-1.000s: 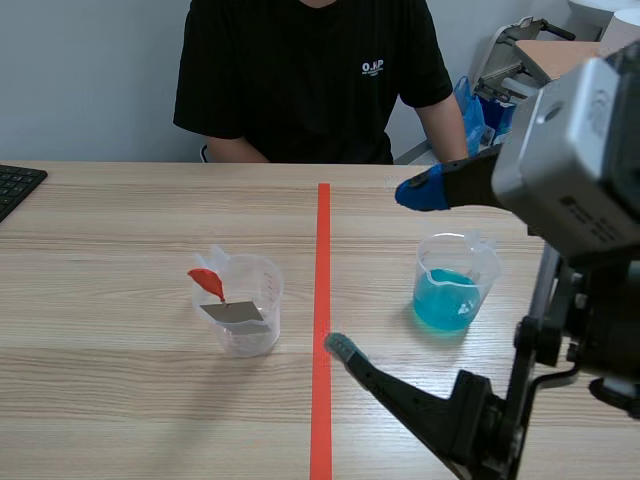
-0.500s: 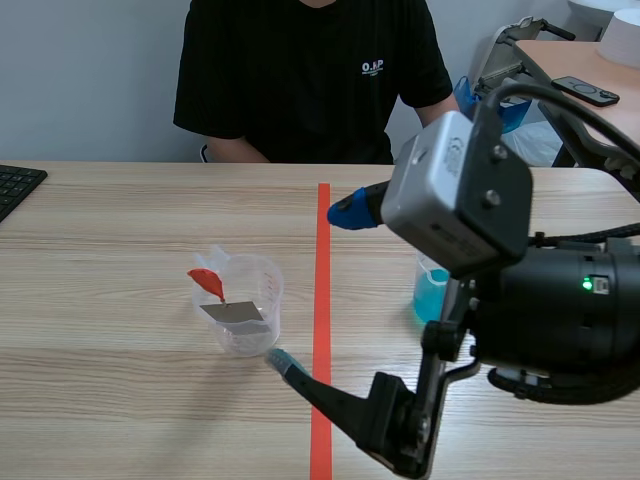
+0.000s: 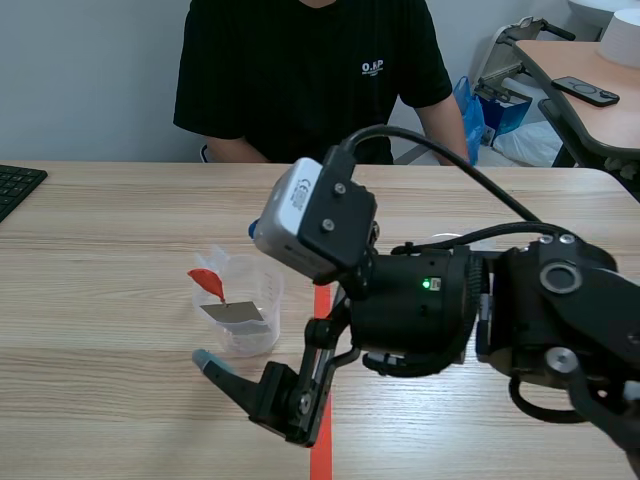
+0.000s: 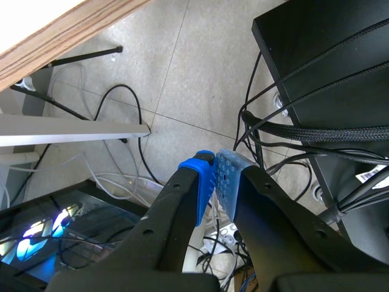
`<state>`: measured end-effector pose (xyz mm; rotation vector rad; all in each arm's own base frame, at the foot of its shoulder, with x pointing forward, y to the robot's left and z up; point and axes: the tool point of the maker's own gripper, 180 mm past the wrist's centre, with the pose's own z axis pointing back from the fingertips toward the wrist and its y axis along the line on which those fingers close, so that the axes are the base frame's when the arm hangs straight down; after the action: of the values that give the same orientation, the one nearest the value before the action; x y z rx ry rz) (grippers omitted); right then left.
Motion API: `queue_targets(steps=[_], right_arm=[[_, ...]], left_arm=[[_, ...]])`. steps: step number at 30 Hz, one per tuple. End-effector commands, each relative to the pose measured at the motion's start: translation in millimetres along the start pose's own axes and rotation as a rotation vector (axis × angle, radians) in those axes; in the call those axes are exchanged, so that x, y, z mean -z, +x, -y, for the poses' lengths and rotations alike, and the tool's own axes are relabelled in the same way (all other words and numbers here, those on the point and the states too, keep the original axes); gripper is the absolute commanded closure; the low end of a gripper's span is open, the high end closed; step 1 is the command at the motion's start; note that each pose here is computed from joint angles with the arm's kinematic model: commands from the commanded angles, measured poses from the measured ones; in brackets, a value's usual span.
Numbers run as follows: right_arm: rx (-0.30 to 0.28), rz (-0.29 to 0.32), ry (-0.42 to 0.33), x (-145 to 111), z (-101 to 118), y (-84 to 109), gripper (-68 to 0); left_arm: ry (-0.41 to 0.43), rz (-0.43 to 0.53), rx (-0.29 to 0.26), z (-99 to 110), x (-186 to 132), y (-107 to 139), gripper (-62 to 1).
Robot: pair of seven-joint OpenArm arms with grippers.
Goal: Do the redox reaction experiment.
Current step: 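Lift the metal plate out of the left beaker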
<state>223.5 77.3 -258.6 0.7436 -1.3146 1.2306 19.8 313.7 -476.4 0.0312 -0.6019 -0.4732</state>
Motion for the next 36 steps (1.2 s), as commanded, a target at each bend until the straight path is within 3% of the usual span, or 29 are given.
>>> queue_targets(steps=[1, 7, 18, 36], right_arm=[[-0.032, 0.031, -0.014, 2, 11, 9.3, -67.9], [-0.054, 0.047, -0.022, 14, 22, 8.9, -62.0], [-0.104, 0.049, -0.017, 24, 27, 13.3, -43.2], [-0.107, 0.099, -0.028, 22, 29, 22.1, -2.5]], left_arm=[[0.013, 0.01, 0.016, -8, -4, 3, -3.8], [0.013, 0.01, 0.016, -8, -4, 3, -3.8], [0.013, 0.01, 0.017, -8, -4, 3, -3.8], [0.013, 0.01, 0.017, -8, -4, 3, -3.8]])
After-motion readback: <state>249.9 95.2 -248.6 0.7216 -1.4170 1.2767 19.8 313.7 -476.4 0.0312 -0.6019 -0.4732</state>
